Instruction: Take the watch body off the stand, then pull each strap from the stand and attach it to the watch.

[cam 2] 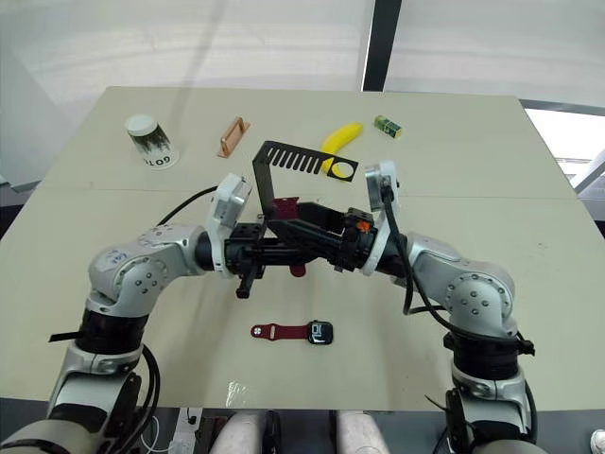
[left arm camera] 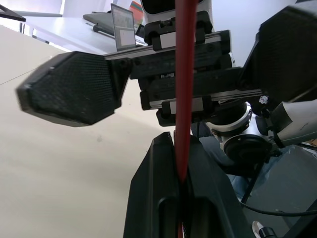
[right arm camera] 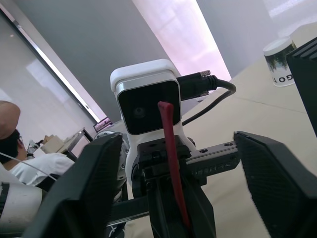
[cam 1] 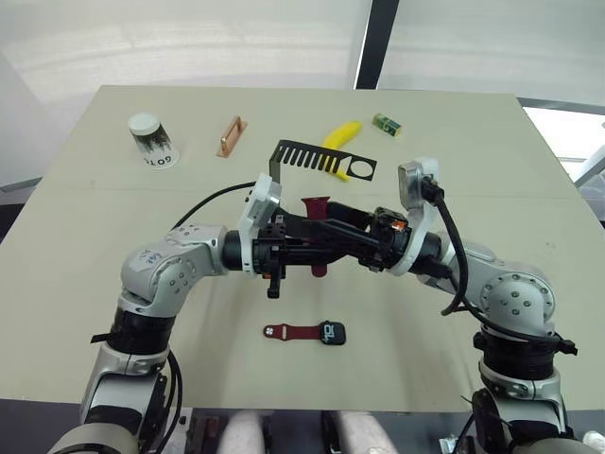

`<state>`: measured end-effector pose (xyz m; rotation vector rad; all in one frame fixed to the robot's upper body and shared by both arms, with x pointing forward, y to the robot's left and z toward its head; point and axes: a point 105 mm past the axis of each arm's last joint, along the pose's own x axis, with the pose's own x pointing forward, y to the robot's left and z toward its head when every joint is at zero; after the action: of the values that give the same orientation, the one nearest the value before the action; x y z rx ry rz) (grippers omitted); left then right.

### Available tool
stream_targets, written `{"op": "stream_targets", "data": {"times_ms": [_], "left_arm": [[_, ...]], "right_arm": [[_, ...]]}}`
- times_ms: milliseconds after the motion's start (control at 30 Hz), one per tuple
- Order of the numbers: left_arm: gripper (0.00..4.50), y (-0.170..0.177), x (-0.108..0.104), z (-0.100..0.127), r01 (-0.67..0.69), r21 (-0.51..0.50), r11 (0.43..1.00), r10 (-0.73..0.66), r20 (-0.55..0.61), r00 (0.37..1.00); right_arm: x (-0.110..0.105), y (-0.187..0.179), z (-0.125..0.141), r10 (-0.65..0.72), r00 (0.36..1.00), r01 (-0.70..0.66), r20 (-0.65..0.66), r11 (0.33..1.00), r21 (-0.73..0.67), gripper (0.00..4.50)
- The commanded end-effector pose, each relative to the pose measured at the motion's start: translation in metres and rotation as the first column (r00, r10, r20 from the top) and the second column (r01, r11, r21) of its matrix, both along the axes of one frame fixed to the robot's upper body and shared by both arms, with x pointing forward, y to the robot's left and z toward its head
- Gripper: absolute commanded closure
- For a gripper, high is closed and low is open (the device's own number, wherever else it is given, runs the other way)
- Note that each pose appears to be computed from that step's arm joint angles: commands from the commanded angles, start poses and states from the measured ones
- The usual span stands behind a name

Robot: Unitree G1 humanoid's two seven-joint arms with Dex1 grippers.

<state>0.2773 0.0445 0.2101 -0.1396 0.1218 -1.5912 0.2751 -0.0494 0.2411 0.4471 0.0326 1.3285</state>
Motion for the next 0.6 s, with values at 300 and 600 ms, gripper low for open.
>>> {"op": "stream_targets", "data": {"times_ms": [300, 600], "left_arm": [[4.5, -0.0052, -0.003, 0.0108, 0.032, -0.037, 0.999, -0.031, 0.031, 0.999], [4.5, -0.004, -0.0023, 0.011, 0.024, -0.042, 0.999, -0.023, 0.028, 0.999]], "right_arm": [[-0.0033, 0.0026, 0.014, -0.016, 0.997, 0.012, 0.075, 0.998, 0.054, 1.29], [-0.0013, 0.0013, 0.0132, -0.03, 0.996, 0.027, 0.083, 0.999, 0.037, 1.29]]}}
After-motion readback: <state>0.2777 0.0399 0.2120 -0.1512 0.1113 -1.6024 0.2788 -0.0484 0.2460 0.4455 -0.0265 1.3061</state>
